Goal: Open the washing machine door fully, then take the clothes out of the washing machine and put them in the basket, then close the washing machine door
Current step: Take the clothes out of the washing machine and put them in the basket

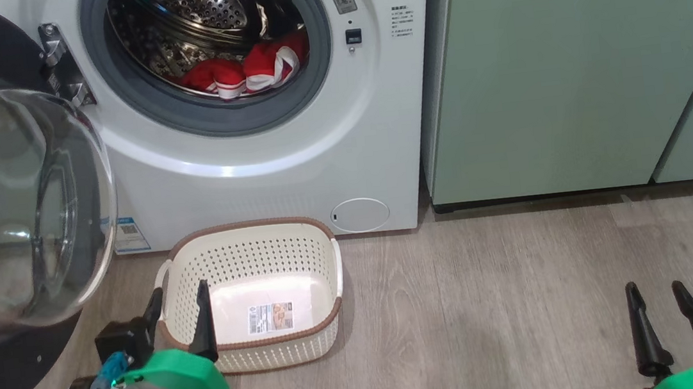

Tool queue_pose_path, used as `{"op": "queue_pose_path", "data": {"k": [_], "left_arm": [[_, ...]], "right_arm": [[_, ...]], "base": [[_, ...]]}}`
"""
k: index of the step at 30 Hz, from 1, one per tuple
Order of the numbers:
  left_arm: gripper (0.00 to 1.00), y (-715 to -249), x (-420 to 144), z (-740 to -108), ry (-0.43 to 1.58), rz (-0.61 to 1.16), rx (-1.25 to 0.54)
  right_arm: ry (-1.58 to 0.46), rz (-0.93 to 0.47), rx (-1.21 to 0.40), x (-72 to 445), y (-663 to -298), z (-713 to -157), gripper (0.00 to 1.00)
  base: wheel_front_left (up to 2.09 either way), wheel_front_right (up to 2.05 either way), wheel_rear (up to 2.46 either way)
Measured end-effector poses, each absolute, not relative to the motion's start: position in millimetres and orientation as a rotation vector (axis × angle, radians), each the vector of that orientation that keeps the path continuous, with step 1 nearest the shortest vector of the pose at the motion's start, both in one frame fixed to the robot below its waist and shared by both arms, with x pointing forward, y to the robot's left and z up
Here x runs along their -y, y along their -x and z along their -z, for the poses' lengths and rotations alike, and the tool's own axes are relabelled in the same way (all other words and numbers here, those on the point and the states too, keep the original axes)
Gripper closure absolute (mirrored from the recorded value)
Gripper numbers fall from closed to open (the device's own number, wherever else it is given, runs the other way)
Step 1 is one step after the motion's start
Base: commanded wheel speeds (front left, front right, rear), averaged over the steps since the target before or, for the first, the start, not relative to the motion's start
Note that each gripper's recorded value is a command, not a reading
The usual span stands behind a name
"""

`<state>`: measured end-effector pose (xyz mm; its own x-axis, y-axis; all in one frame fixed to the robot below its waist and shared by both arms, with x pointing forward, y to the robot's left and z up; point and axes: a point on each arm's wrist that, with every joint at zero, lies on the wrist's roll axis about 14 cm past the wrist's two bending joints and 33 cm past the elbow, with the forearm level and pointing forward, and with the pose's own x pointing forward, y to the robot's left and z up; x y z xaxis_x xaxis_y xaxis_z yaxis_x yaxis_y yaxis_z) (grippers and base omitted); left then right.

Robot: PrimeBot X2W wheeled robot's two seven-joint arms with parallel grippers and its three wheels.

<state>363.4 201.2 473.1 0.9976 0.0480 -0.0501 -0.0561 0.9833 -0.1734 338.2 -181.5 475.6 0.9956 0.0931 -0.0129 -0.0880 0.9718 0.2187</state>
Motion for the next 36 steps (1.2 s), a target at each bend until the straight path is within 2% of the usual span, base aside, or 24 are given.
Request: {"op": "queue_pose_path", "data": {"k": [23, 36], "left_arm": [[0.0, -374.8, -195.1, -475.1, 0.184, -0.032, -0.05], [0.0, -373.4, -184.6, -457.0, 0.169, -0.007, -0.113]], "right_arm": [[-0.228, -0.104, -0.04, 174.7, -343.3, -471.2, 0.0], [-0.231, -0.108, -0.045, 172.4, -344.6, -469.5, 0.0]], "base": [[1.91, -1.88, -0.03], [0.49, -0.49, 0.0]]}}
